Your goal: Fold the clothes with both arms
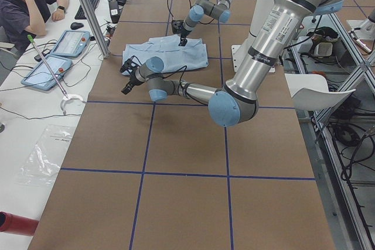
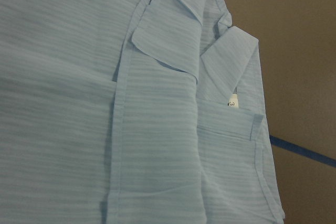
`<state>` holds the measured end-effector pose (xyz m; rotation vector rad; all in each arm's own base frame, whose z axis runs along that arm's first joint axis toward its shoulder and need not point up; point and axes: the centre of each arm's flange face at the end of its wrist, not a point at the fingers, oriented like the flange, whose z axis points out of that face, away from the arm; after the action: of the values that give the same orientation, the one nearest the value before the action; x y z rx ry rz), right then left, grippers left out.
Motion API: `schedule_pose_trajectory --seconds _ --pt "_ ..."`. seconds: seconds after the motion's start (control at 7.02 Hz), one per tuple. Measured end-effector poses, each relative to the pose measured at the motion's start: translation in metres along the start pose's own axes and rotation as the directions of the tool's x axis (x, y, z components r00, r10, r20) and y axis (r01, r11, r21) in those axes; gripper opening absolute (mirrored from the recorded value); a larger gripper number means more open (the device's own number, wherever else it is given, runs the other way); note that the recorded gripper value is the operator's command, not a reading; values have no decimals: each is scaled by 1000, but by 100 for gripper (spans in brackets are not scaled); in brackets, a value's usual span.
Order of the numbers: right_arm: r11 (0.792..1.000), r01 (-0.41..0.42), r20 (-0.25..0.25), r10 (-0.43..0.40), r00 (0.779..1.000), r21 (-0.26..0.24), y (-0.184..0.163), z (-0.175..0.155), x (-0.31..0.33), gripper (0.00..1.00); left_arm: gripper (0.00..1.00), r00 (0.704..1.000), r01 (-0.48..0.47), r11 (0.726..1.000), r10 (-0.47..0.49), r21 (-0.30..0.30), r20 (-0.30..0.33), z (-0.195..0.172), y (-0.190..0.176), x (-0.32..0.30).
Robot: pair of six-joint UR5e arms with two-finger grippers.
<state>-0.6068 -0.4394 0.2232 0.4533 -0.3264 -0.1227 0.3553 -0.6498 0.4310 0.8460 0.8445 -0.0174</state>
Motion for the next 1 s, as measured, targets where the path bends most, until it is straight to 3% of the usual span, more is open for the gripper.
schedule_pose_trajectory --seconds 0.29,1.0 --pt "999 45 -35 -45 998 -3 2 12 -11 100 100 1000 0 1000 0 -1 1 0 1 0" --pt "997 71 -67 -71 995 -11 9 24 -26 100 100 1000 0 1000 0 -1 1 0 1 -1"
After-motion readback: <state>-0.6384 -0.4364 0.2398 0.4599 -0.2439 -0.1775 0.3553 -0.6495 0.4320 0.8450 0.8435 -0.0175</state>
